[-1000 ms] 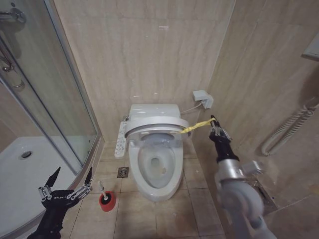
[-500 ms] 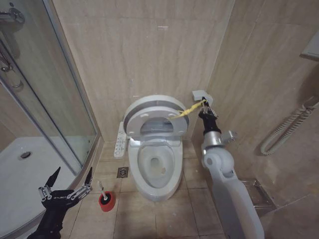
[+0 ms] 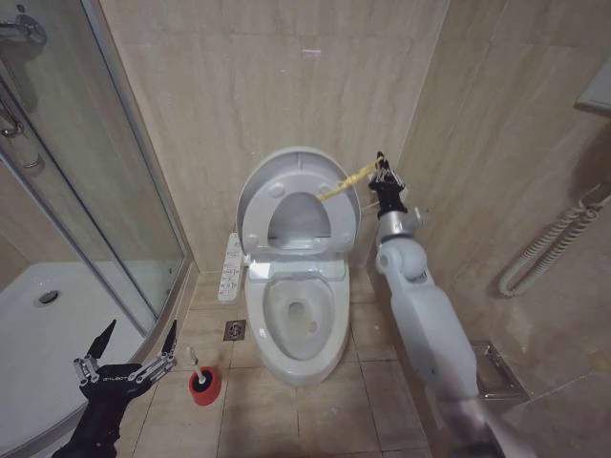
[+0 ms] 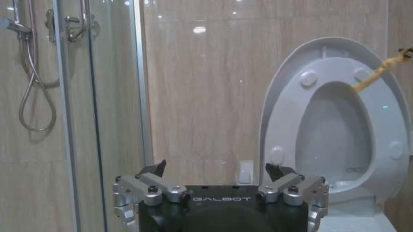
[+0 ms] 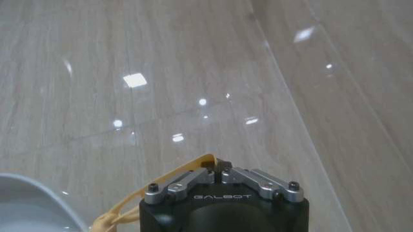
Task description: Open the toilet lid, clean the toilet bowl with a toilet brush, close the toilet lid, and flush.
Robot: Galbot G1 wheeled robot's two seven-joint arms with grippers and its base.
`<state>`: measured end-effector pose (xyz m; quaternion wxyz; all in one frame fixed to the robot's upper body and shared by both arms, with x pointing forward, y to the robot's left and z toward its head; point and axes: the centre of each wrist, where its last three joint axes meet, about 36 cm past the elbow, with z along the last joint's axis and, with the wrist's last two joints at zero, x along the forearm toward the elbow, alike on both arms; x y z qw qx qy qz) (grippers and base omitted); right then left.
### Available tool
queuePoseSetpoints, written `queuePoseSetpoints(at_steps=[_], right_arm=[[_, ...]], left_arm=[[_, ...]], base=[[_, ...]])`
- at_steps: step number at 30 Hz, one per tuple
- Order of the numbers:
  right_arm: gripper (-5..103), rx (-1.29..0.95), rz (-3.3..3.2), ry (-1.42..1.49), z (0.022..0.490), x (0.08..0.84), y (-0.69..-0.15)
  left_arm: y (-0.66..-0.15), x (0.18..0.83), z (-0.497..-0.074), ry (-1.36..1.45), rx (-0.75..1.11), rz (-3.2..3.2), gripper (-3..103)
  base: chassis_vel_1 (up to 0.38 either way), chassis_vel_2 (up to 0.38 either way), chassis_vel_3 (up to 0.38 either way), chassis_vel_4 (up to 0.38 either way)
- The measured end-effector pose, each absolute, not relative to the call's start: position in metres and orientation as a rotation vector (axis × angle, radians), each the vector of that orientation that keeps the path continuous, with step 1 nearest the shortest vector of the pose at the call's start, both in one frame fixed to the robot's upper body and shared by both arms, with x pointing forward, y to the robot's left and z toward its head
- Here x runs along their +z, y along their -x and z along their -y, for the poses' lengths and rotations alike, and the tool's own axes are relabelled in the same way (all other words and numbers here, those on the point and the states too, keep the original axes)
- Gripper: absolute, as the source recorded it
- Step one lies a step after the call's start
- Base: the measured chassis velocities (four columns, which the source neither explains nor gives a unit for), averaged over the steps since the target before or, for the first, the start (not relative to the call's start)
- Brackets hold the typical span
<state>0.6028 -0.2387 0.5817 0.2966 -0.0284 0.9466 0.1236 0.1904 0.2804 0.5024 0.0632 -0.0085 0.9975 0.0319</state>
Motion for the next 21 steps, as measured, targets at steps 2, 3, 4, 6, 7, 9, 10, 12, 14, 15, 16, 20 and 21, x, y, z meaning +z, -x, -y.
queuePoseSetpoints(at_steps=[2, 3, 4, 6, 7, 9, 10, 12, 14, 15, 16, 20, 21], right_arm=[[2, 0.309, -2.514, 0.079, 0.239, 0.586, -0.610], [2, 0.290, -2.511, 0.083, 0.238, 0.590, -0.618], [2, 0.268, -2.509, 0.089, 0.236, 0.596, -0.625], [2, 0.242, -2.505, 0.102, 0.232, 0.607, -0.637], [2, 0.242, -2.505, 0.102, 0.232, 0.607, -0.637], [2, 0.219, -2.499, 0.111, 0.226, 0.618, -0.646], [2, 0.206, -2.497, 0.116, 0.221, 0.626, -0.648], [2, 0.198, -2.501, 0.118, 0.218, 0.630, -0.649], [2, 0.170, -2.509, 0.117, 0.213, 0.634, -0.649], [2, 0.152, -2.513, 0.116, 0.211, 0.634, -0.650], [2, 0.152, -2.513, 0.116, 0.211, 0.634, -0.650], [2, 0.066, -2.543, 0.118, 0.204, 0.629, -0.654], [2, 0.044, -2.557, 0.118, 0.204, 0.626, -0.656]], left_arm=[[-0.190, 0.502, -0.280, 0.026, 0.096, -3.014, 100], [-0.190, 0.502, -0.280, 0.025, 0.096, -3.014, 100], [-0.190, 0.502, -0.280, 0.026, 0.096, -3.014, 100], [-0.190, 0.502, -0.280, 0.026, 0.096, -3.014, 100], [-0.190, 0.502, -0.280, 0.026, 0.096, -3.014, 100], [-0.190, 0.502, -0.280, 0.026, 0.096, -3.014, 100], [-0.190, 0.502, -0.280, 0.026, 0.096, -3.014, 100], [-0.190, 0.502, -0.280, 0.026, 0.096, -3.014, 100], [-0.190, 0.502, -0.280, 0.026, 0.096, -3.014, 100], [-0.190, 0.502, -0.280, 0.026, 0.096, -3.014, 100], [-0.190, 0.502, -0.280, 0.026, 0.096, -3.014, 100], [-0.190, 0.502, -0.280, 0.025, 0.096, -3.014, 100], [-0.190, 0.502, -0.280, 0.026, 0.096, -3.014, 100]], base=[[0.000, 0.000, 0.000, 0.000], [0.000, 0.000, 0.000, 0.000], [0.000, 0.000, 0.000, 0.000], [0.000, 0.000, 0.000, 0.000], [0.000, 0.000, 0.000, 0.000], [0.000, 0.000, 0.000, 0.000], [0.000, 0.000, 0.000, 0.000], [0.000, 0.000, 0.000, 0.000], [0.000, 0.000, 0.000, 0.000], [0.000, 0.000, 0.000, 0.000], [0.000, 0.000, 0.000, 0.000], [0.000, 0.000, 0.000, 0.000], [0.000, 0.000, 0.000, 0.000]])
